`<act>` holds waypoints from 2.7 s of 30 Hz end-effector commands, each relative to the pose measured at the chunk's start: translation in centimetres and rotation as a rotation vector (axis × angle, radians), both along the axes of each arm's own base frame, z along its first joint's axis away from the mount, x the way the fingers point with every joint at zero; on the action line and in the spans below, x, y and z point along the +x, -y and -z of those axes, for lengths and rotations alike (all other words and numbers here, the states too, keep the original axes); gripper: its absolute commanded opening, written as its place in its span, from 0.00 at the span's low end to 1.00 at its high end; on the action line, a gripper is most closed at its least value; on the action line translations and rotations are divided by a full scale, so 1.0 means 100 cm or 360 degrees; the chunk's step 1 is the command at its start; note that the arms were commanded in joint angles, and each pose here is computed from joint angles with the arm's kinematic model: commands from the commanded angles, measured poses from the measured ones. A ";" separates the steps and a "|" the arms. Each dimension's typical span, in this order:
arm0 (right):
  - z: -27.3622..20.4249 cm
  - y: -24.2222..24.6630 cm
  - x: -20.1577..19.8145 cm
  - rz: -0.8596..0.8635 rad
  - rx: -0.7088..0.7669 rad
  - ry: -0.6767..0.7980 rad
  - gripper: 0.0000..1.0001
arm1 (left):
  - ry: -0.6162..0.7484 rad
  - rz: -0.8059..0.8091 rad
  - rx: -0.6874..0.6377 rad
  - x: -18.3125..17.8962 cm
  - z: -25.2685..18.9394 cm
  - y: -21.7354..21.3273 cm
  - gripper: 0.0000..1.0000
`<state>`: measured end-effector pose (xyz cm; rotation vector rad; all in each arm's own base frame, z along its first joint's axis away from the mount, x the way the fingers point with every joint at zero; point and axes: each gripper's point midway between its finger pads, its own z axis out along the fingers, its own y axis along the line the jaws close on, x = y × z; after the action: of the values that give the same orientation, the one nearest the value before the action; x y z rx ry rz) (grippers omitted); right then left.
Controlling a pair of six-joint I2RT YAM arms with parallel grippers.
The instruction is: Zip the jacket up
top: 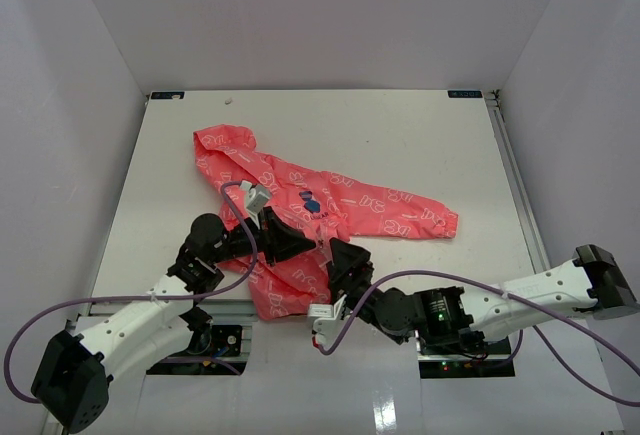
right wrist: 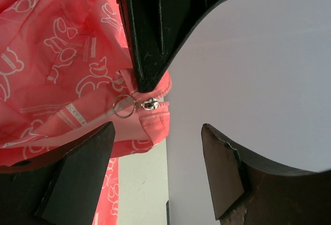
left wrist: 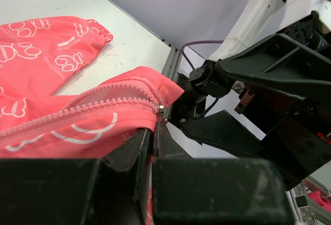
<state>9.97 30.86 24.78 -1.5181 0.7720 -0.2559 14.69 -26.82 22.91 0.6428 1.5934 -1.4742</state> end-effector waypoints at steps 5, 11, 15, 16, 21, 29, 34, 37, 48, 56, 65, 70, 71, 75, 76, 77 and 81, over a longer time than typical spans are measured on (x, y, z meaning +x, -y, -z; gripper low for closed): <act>-0.006 -0.002 0.000 0.0039 0.0061 0.0027 0.74 | 0.0063 0.0033 -0.0068 -0.001 -0.020 0.001 0.00; -0.004 -0.005 0.001 0.0048 0.0039 0.0048 0.74 | 0.0052 0.0053 -0.0077 -0.002 -0.019 0.003 0.00; -0.005 -0.008 0.000 0.0031 0.0066 0.0049 0.74 | 0.0047 0.0061 -0.0082 -0.003 -0.018 0.003 0.00; -0.004 -0.007 0.001 0.0036 0.0064 0.0058 0.74 | 0.0047 0.0063 -0.0082 -0.003 -0.018 0.003 0.00; -0.006 -0.010 0.003 0.0044 0.0096 0.0076 0.74 | 0.0050 0.0064 -0.0084 -0.004 -0.019 0.003 0.00; -0.015 -0.012 0.004 0.0058 0.0149 0.0143 0.70 | 0.0051 0.0074 -0.0085 -0.006 -0.021 0.002 0.00; -0.019 -0.010 0.006 0.0073 0.0179 0.0177 0.58 | 0.0056 0.0069 -0.0086 -0.006 -0.023 0.001 0.00; -0.017 -0.010 0.006 0.0083 0.0163 0.0189 0.59 | 0.0057 0.0066 -0.0088 -0.006 -0.025 0.001 0.00; -0.005 -0.004 0.006 0.0069 0.0108 0.0170 0.75 | 0.0063 0.0095 -0.0121 -0.013 -0.034 -0.002 0.00; -0.013 -0.003 0.009 0.0118 0.0150 0.0221 0.76 | 0.0055 0.0117 -0.0130 -0.015 -0.031 -0.001 0.00; -0.016 -0.006 0.013 0.0147 0.0158 0.0255 0.75 | 0.0052 0.0136 -0.0149 -0.017 -0.031 -0.001 0.00; -0.022 -0.007 0.014 0.0160 0.0201 0.0290 0.75 | 0.0040 0.0142 -0.0147 -0.017 -0.028 0.000 0.00; -0.024 -0.006 0.015 0.0167 0.0212 0.0302 0.75 | 0.0039 0.0142 -0.0146 -0.017 -0.028 0.000 0.00; -0.028 -0.004 0.015 0.0170 0.0239 0.0314 0.73 | 0.0032 0.0143 -0.0146 -0.016 -0.026 0.000 0.00; -0.029 -0.003 0.015 0.0173 0.0243 0.0319 0.72 | 0.0031 0.0144 -0.0146 -0.016 -0.025 0.000 0.00; -0.029 -0.003 0.016 0.0179 0.0245 0.0325 0.70 | 0.0029 0.0146 -0.0146 -0.016 -0.025 0.000 0.00; -0.034 -0.001 0.016 0.0190 0.0276 0.0351 0.57 | 0.0023 0.0135 -0.0140 -0.015 -0.023 0.000 0.00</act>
<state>11.20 31.75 26.48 -1.3576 0.6633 -0.4358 13.43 -26.92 24.66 0.6551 1.5353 -1.5833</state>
